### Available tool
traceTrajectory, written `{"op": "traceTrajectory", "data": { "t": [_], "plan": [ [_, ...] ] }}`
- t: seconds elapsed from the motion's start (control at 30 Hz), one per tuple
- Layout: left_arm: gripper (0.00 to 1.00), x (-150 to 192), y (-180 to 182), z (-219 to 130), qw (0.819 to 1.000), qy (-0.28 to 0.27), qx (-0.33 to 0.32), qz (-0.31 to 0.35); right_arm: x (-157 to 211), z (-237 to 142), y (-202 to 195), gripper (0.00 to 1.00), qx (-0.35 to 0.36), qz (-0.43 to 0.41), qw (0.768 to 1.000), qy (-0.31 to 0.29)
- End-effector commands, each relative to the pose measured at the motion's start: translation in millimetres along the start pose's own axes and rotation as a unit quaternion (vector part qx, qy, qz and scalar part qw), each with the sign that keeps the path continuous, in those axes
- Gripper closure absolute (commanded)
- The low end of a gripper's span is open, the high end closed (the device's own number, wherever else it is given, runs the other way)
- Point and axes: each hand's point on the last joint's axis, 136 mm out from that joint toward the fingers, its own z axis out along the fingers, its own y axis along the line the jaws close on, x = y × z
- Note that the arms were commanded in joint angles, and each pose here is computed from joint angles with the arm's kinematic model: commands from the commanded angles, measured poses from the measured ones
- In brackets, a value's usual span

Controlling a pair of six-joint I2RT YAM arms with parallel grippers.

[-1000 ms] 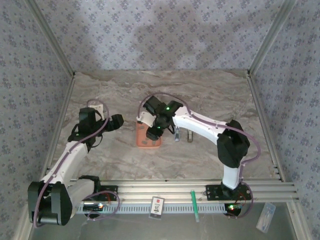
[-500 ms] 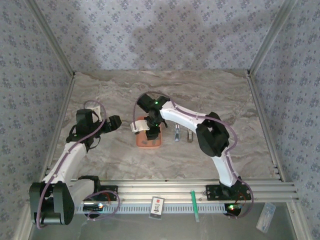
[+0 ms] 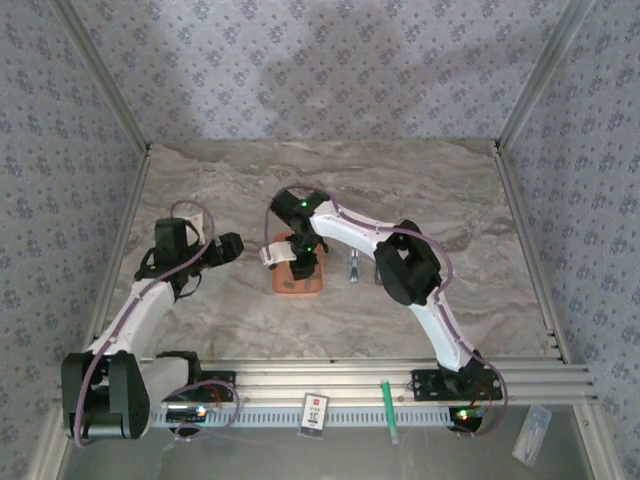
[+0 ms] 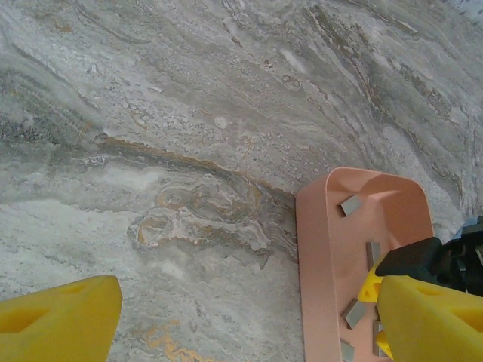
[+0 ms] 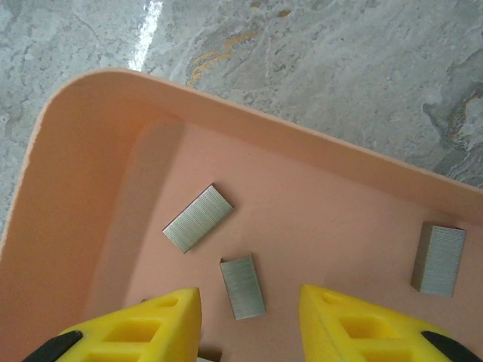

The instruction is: Load the staples into the stapler

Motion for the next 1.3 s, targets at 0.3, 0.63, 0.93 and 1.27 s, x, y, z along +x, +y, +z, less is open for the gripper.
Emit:
{"op": "traceTrajectory", "data": {
  "t": [0.3, 0.63, 0.93, 1.27],
  "plan": [
    [0.12, 1, 1, 1, 1.0, 0.007, 0.007, 0.0, 16, 16, 5, 0.62, -0.031, -0.1, 0.994, 0.036],
    [0.12, 2, 1, 1, 1.0, 0.009, 0.007, 0.002, 25, 28, 5, 0.66, -0.033, -0.103, 0.992, 0.06],
    [0.12, 2, 2, 2, 1.0, 0.01, 0.005, 0.003, 28, 34, -2, 0.76, -0.016, -0.11, 0.991, 0.075],
    [0.12, 0, -1, 0, 1.0, 0.007, 0.008, 0.013, 6, 5, -6, 0.82, 0.038, -0.096, 0.994, 0.043]
  ]
}}
